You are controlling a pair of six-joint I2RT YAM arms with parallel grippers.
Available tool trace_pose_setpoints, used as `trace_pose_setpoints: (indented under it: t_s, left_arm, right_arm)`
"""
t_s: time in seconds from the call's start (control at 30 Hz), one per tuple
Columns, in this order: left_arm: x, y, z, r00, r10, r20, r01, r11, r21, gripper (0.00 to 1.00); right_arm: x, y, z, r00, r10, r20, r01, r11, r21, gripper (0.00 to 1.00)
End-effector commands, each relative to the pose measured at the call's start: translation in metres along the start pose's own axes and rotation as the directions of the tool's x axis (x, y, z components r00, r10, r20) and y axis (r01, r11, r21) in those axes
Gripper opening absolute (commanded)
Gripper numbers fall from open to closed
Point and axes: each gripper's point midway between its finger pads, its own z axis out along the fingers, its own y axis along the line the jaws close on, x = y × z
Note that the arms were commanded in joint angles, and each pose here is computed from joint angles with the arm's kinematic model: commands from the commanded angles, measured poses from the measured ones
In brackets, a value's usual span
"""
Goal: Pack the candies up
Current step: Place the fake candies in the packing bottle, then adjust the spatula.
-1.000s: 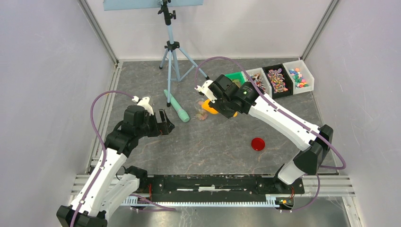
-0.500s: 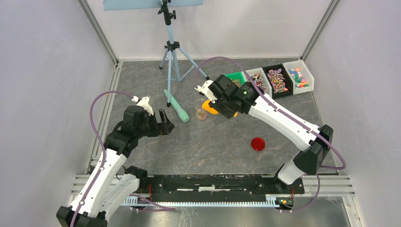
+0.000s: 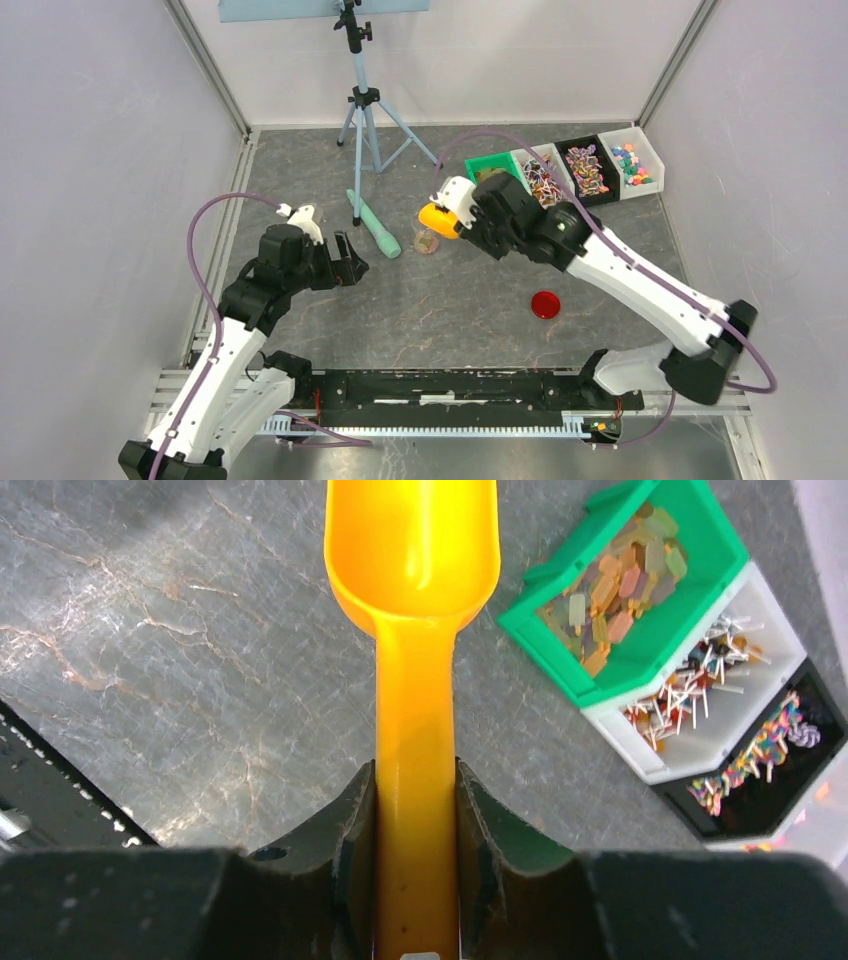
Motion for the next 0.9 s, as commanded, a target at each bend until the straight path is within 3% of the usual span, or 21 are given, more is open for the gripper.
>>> trace_pose_setpoints:
  t_s: [0.0,0.13,0.3,0.53,0.7,0.87]
  left_arm:
    - [-0.015,-0.007,-0.01,0.997,0.035,0.07,-0.037,0.999,0.025,1.0]
    - [-0.021,-0.013,-0.018,0.991,0.044,0.126,-0.052,0.997,0.058,1.0]
    - [-0.027,-0.021,-0.029,0.984,0.049,0.172,-0.066,0.993,0.095,1.0]
    - [-0.054,-0.067,-0.052,0.984,-0.052,0.171,0.003,0.963,0.271,1.0]
    - [-0.064,-0.088,-0.054,0.985,-0.159,0.073,0.127,0.937,0.326,0.99]
    - [-0.071,-0.118,-0.053,0.975,-0.22,-0.038,0.214,0.875,0.435,0.9]
  right_arm:
    - [-0.034,-0.004,-0.009,0.95,-0.078,0.302,0.065,0.996,0.055,0.0]
    - [-0.044,-0.007,-0.018,0.861,-0.15,0.487,0.094,0.986,0.137,0.0]
    - [-0.044,-0.001,-0.027,0.773,-0.19,0.606,0.11,0.98,0.167,0.0]
    - [-0.036,0.015,-0.016,0.804,-0.133,0.58,0.113,0.991,0.071,0.0]
    - [-0.045,0.048,-0.024,0.806,0.027,0.591,0.084,0.984,-0.159,0.0]
    - [-0.036,0.067,-0.033,0.815,0.061,0.576,0.111,0.96,-0.258,0.0]
